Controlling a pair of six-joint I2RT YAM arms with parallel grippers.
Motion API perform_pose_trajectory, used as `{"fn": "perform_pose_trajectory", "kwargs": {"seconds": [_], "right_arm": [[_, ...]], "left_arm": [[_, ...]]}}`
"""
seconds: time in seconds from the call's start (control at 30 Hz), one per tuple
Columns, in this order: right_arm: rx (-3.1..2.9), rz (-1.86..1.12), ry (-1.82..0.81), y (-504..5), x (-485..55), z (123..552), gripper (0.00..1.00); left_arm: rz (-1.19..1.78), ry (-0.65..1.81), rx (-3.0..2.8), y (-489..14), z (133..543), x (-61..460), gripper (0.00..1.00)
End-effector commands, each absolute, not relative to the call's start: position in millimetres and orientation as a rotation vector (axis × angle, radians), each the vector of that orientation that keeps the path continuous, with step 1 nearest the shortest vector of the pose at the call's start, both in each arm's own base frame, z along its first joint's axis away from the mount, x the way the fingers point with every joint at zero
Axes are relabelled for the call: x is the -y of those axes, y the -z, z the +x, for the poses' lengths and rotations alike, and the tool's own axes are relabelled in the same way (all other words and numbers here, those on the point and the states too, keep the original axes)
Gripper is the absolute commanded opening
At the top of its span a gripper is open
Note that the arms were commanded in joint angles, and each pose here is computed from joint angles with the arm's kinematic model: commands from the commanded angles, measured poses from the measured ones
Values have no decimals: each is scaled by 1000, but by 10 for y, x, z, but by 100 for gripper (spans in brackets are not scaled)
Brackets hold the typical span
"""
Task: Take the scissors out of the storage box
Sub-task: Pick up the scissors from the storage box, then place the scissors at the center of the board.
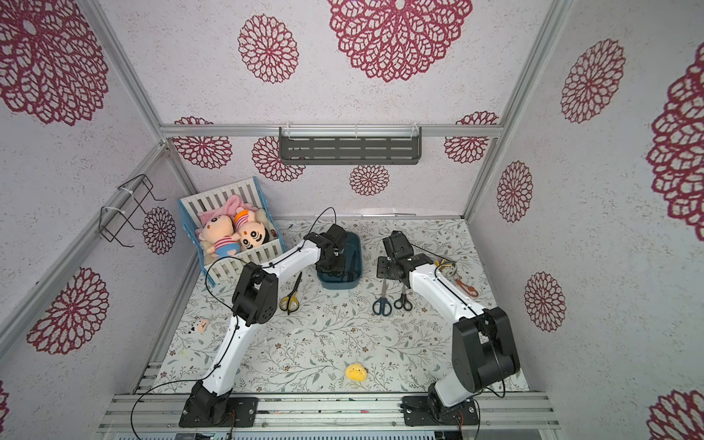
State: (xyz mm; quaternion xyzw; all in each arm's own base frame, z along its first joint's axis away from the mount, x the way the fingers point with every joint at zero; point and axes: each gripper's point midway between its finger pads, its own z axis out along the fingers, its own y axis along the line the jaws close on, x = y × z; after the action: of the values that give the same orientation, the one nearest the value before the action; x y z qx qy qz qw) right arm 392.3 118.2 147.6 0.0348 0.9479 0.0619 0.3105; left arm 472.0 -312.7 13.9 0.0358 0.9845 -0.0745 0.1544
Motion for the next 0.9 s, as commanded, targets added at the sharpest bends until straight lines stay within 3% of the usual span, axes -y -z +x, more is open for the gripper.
{"fn": "perform_pose_trajectory", "kwargs": {"seconds": [0.0, 0.13, 0.47, 0.73, 0.87], "right_arm": [[-2435, 53, -198, -1737, -1265, 4023, 55], [-2423, 40, -211, -1790, -1308, 4057, 55], [-2413, -68, -234, -1836, -1719, 4200, 55], [-2415, -117, -341, -1811, -2109, 4390, 55], [-2429, -180, -357, -1747, -2434, 4482, 55]], "left_arm": [[94, 208, -2905, 150, 4561, 3123, 13], [73, 258, -2844, -179, 4655, 3186, 8], [-70, 459, -2530, -1807, 4835, 3131, 8], [-195, 414, -2514, -2000, 4421, 2605, 9], [-256, 299, -2577, -1740, 4084, 2131, 8]]}}
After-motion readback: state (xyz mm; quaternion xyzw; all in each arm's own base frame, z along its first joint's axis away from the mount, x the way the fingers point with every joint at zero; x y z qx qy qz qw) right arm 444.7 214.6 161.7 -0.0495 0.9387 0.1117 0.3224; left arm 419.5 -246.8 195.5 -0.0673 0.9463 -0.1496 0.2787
